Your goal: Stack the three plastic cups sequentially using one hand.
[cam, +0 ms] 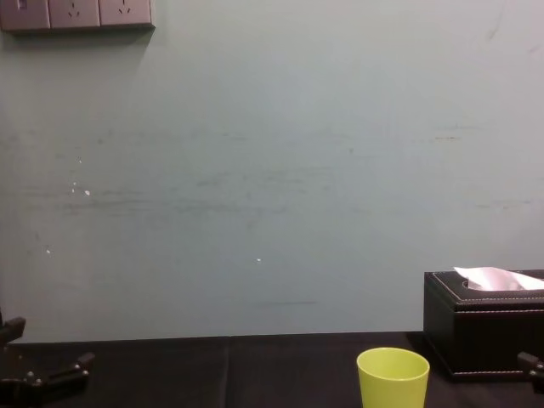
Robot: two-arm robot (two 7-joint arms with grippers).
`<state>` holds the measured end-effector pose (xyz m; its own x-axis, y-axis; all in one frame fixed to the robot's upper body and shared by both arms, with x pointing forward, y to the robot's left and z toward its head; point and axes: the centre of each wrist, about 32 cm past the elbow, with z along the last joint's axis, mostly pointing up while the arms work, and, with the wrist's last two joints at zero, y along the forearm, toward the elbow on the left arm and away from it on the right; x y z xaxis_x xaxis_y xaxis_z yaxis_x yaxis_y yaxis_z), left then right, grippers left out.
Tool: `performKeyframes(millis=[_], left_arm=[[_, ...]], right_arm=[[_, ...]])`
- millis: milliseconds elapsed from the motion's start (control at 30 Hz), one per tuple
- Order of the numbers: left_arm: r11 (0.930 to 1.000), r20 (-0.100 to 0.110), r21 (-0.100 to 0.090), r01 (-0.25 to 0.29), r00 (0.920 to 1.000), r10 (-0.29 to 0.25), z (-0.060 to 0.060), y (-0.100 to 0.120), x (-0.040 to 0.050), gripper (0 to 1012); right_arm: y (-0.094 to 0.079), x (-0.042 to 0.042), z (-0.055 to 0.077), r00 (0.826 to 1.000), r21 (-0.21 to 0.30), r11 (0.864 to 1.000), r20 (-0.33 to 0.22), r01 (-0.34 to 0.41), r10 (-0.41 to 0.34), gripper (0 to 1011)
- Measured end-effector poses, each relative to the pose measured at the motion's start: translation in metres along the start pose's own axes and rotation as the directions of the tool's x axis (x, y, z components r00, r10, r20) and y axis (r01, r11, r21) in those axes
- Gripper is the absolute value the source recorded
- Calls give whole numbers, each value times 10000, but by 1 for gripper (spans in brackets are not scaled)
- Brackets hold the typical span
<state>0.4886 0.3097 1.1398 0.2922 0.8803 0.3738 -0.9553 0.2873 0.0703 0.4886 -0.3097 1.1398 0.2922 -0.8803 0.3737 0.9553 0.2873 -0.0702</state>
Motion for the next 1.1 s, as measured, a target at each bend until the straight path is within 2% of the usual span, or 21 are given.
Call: performKeyframes(millis=[300, 500, 833, 1100], left_arm=[[10000, 0, -1, 0, 10000, 0, 0, 0, 0, 1011], [10000, 0, -1, 0, 10000, 0, 0, 0, 0, 1011], [10000, 0, -1, 1, 10000, -1, 0, 0, 0, 1011], [10000, 0, -1, 1, 10000, -1, 0, 0, 0, 1012]], right_arm=[[-4, 2, 3, 10000, 40, 10000, -27, -11, 11, 1004], [-92, 54, 66, 9996, 416, 9990, -211, -169, 178, 1004], [-412, 220, 148, 9942, 943, 9938, -848, -581, 662, 1004], [-718, 361, 141, 9761, 1180, 9796, -1259, -1624, 1770, 1004]])
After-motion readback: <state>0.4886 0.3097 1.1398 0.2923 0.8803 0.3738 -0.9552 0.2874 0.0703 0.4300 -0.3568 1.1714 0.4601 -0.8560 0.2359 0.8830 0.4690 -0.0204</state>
